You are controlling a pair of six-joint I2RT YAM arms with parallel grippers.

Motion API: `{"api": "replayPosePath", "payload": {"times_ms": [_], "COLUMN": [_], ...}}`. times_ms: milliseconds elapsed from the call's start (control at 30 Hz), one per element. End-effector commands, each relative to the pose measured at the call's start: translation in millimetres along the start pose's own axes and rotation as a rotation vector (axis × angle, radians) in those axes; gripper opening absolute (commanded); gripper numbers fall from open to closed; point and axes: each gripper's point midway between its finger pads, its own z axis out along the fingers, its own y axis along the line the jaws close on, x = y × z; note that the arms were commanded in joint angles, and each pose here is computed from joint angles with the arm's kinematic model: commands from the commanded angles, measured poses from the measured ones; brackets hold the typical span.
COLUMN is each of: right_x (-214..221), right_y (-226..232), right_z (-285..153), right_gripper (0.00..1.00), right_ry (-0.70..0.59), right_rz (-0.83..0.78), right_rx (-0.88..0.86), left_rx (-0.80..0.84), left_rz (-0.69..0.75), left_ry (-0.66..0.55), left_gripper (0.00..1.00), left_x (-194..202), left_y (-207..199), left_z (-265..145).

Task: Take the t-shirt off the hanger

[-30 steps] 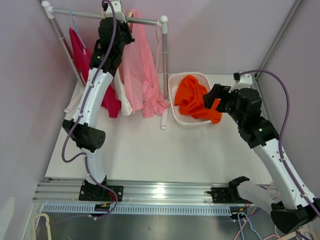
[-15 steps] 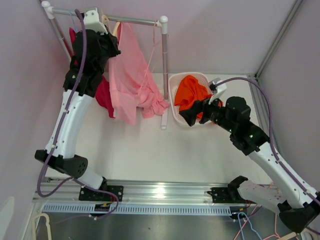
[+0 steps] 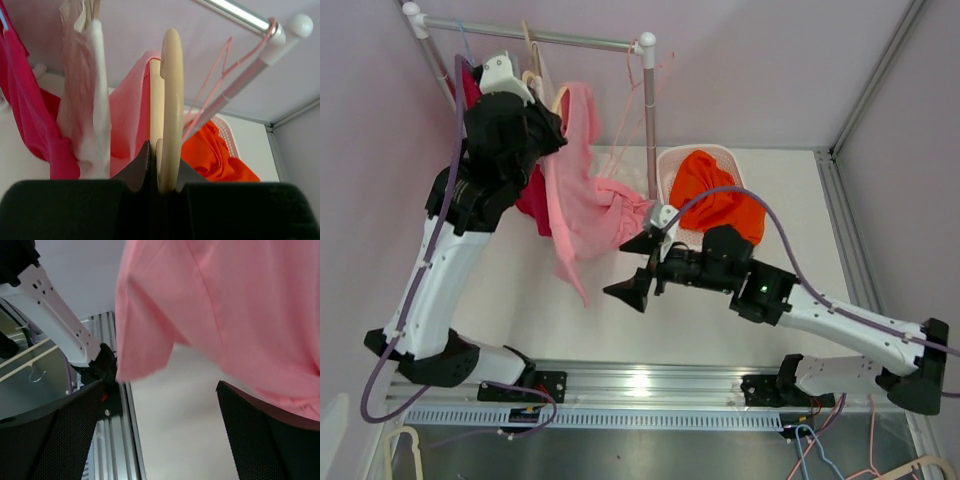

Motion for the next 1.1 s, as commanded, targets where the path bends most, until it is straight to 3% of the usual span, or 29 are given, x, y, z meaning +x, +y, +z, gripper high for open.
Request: {"api": "replayPosePath", "payload": {"times_ms": [0, 100, 367, 400, 433, 467, 500, 533, 667, 867, 900, 967, 1000, 1067], "right_x": [-38, -46, -26, -26, -23, -20, -17, -16, -6, 28, 41, 69, 79, 103], "right_y": [23, 37, 60, 64, 69, 71, 73, 76, 121, 181, 193, 199, 197, 187], "right_z": [34, 56, 113, 114, 115, 117, 118, 118, 103, 68, 63, 61, 61, 63], "right_gripper": [0.99, 0.99, 0.99, 0.93, 0.8, 0.57, 0.13, 0.0, 0.0, 0.0, 0.0, 0.0, 0.0, 0.0], "right_ry": [-0.186, -0.254, -0.202, -0.205, -0.2, -0.187, -0.179, -0.169, -0.127, -0.028, 0.0, 0.063, 0.083, 0.118], "right_rz": [-0.075, -0.062, 0.001, 0.002, 0.006, 0.011, 0.014, 0.015, -0.015, -0.05, -0.055, -0.037, -0.029, -0.002], "right_rx": [-0.045, -0.07, -0.168, -0.179, -0.191, -0.193, -0.197, -0.202, -0.258, -0.294, -0.283, -0.269, -0.254, -0.198], "left_rx": [-0.054, -0.029, -0.016, -0.017, -0.019, -0.022, -0.023, -0.021, -0.036, -0.068, -0.049, -0.069, -0.05, -0.008], "left_rz": [-0.119, -0.134, -0.152, -0.145, -0.144, -0.138, -0.137, -0.131, -0.098, -0.05, -0.061, -0.025, -0.037, -0.018], "left_ry": [-0.024, -0.007, -0.007, -0.005, -0.008, -0.003, -0.004, -0.004, -0.033, 0.017, -0.018, 0.03, -0.005, 0.036], "left_gripper": [0.01, 0.01, 0.0, 0.01, 0.01, 0.0, 0.01, 0.0, 0.0, 0.01, 0.01, 0.01, 0.01, 0.0], "left_x": [-4, 8, 16, 17, 17, 20, 20, 20, 7, 7, -12, 0, -18, -12], "left_y": [13, 14, 18, 18, 18, 18, 18, 17, 14, 11, 6, 6, 1, -6], "left_z": [-39, -48, -54, -53, -52, -50, -49, -48, -38, 5, 1, 17, 11, 10]}}
